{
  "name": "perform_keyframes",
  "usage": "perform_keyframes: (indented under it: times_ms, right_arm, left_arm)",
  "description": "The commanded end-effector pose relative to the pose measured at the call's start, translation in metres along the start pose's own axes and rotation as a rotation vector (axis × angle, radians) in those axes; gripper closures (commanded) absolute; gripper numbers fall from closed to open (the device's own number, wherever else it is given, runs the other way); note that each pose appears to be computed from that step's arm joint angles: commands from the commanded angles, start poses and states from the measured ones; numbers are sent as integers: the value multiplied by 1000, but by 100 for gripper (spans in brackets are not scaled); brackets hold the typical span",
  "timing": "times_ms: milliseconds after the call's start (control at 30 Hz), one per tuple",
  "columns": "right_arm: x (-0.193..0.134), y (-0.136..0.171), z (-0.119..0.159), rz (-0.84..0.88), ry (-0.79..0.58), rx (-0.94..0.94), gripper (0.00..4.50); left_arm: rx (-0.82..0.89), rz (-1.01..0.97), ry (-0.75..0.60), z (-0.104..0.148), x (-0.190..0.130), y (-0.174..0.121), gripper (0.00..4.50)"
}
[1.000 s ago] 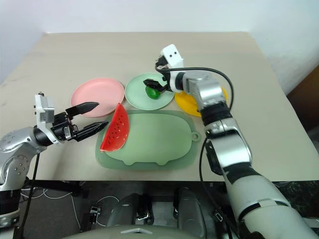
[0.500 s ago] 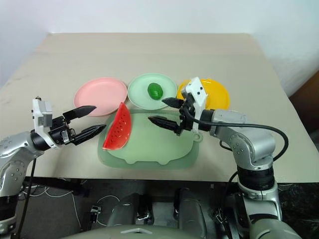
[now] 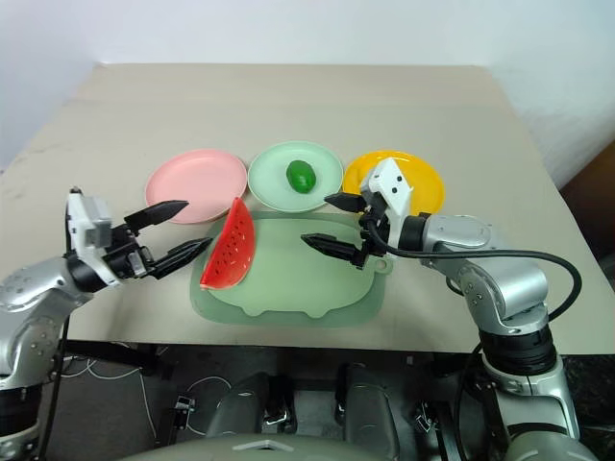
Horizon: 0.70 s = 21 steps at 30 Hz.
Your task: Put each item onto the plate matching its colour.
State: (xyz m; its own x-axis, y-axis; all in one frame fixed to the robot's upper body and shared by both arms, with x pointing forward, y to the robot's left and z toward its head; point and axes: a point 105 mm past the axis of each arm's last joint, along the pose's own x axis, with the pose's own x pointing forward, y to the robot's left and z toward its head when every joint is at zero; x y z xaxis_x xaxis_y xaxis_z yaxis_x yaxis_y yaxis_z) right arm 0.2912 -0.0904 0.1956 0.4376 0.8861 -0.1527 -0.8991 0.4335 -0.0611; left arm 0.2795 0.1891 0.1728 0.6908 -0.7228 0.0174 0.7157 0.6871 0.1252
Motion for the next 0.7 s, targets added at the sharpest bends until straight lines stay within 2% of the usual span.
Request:
perform_keyframes:
  times_ms: [33, 267, 367, 500, 700]
  right_arm:
    - [2, 2, 11, -1, -25, -40, 2]
    - [4, 0, 10, -12, -19, -31, 2]
    - [5, -1, 8, -7, -6, -37, 2]
    - [6, -2, 8, -13, -10, -53, 2]
    - [6, -3, 8, -20, -27, -49, 2]
  left_arm:
    - [68, 37, 39, 9, 9, -6, 0]
    - [97, 105, 121, 20, 15, -10, 0]
    - [74, 170, 279, 6, 15, -9, 0]
    - [-41, 164, 297, 4, 23, -23, 0]
    - [-161, 212, 349, -7, 41, -22, 0]
